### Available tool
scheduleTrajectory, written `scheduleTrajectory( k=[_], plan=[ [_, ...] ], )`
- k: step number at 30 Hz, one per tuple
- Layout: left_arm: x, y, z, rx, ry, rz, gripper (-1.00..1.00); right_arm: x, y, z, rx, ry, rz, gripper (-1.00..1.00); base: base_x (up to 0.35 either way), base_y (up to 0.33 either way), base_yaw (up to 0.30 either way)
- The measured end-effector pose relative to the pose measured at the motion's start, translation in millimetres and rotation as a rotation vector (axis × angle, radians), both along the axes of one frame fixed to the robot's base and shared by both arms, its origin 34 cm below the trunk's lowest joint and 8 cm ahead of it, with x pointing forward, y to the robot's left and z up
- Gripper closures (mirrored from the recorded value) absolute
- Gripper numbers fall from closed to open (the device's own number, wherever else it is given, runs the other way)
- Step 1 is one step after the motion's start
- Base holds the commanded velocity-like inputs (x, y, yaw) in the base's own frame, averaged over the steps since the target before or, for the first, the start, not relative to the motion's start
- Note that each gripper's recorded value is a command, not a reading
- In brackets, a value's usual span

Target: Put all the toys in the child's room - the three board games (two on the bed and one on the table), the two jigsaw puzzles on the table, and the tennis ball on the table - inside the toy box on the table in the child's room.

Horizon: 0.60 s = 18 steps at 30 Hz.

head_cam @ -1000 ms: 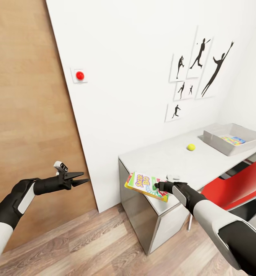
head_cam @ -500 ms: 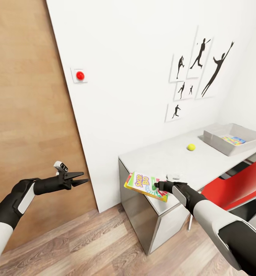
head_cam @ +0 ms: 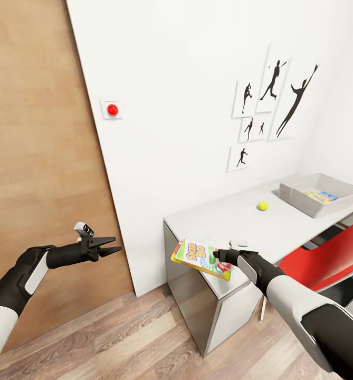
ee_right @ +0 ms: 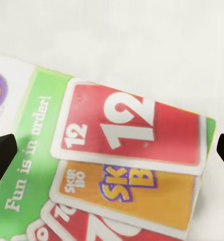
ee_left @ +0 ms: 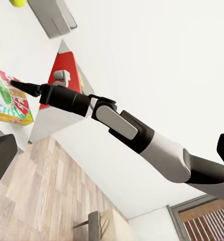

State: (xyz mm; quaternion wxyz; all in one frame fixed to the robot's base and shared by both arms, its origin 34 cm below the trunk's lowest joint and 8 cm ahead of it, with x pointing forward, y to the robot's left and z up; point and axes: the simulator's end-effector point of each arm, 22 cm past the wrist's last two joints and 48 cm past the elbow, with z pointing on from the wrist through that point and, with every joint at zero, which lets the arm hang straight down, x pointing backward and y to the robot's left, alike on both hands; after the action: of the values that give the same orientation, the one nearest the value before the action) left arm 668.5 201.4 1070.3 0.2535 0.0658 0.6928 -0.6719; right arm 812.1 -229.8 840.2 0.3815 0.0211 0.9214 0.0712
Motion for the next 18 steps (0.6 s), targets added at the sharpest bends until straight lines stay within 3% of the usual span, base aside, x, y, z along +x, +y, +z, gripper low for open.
scheduleTrajectory(
  k=[18],
  plan=[
    [-4,1,17,-0.002,-0.033,0.004,-1.0,2,0,20,0.009,-0.027,0.002,-1.0,0.0,0.0,0.0]
  ],
)
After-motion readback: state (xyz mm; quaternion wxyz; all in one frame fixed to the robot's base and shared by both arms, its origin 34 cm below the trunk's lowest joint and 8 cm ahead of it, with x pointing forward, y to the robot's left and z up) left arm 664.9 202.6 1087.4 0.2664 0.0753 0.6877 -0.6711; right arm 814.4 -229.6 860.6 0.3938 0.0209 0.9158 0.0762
